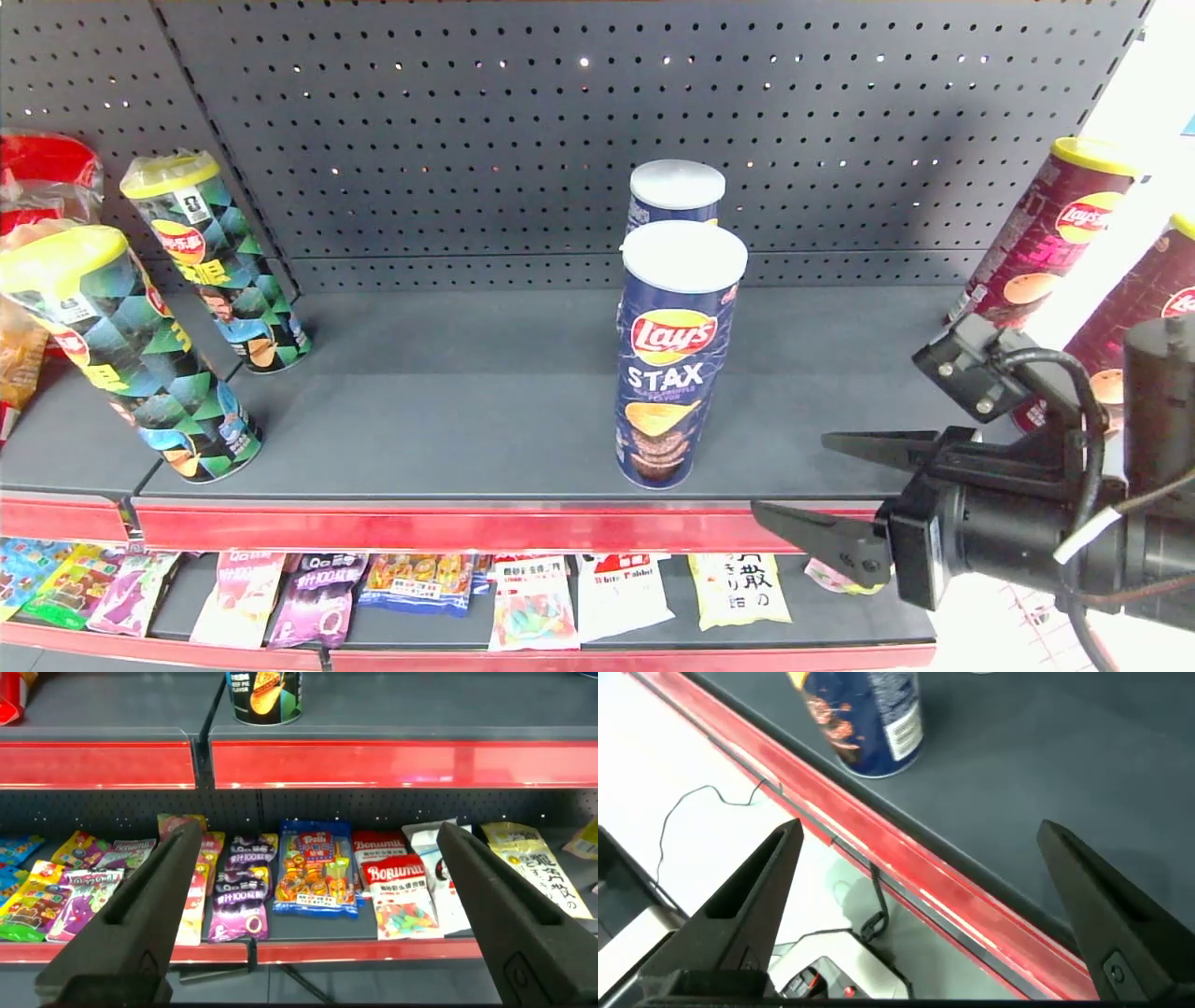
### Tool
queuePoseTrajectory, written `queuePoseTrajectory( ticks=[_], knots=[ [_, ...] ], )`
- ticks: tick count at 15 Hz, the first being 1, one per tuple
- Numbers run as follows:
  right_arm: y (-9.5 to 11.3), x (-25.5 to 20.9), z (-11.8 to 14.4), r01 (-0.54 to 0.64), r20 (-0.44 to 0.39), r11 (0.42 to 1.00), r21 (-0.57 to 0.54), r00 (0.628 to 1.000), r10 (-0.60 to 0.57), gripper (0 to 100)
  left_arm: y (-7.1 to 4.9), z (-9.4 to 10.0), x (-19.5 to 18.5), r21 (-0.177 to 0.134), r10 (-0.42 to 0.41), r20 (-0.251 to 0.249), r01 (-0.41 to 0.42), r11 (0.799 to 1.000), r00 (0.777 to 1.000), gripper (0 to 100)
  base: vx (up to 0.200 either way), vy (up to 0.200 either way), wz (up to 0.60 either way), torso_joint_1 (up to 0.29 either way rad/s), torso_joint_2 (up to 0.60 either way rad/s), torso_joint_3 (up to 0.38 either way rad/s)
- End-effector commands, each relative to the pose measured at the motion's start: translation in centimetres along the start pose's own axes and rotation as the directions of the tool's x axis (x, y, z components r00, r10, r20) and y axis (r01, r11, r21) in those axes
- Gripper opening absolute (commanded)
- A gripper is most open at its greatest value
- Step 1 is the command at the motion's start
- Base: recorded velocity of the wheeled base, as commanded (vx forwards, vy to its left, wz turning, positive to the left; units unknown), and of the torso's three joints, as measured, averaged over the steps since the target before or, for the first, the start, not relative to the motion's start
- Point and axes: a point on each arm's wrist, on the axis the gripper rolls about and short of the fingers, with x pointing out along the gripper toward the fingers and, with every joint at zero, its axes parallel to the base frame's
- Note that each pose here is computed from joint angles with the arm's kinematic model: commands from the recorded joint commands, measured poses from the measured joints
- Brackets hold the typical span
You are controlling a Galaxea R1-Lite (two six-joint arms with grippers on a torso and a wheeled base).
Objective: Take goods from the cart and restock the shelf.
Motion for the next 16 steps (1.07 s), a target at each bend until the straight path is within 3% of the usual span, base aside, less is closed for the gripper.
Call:
queuePoseTrajectory(
  ticks=[1,16],
  knots=[
    [0.8,0.7,-0.3,-0.033,-0.026,0.999,-0.017,0.999,0.033,100,0.0,0.0,0.0,0.0,0.0,-0.001,0.0,1.0,1.0,100,0.0,0.0,0.0,0.0,0.0,0.0],
    [1.3,5.4,0.6,0.057,-0.084,0.998,-0.029,0.995,-0.059,100,0.0,0.0,0.0,0.0,0.0,-0.001,0.0,1.0,1.0,100,0.0,0.0,0.0,0.0,0.0,0.0]
  ],
)
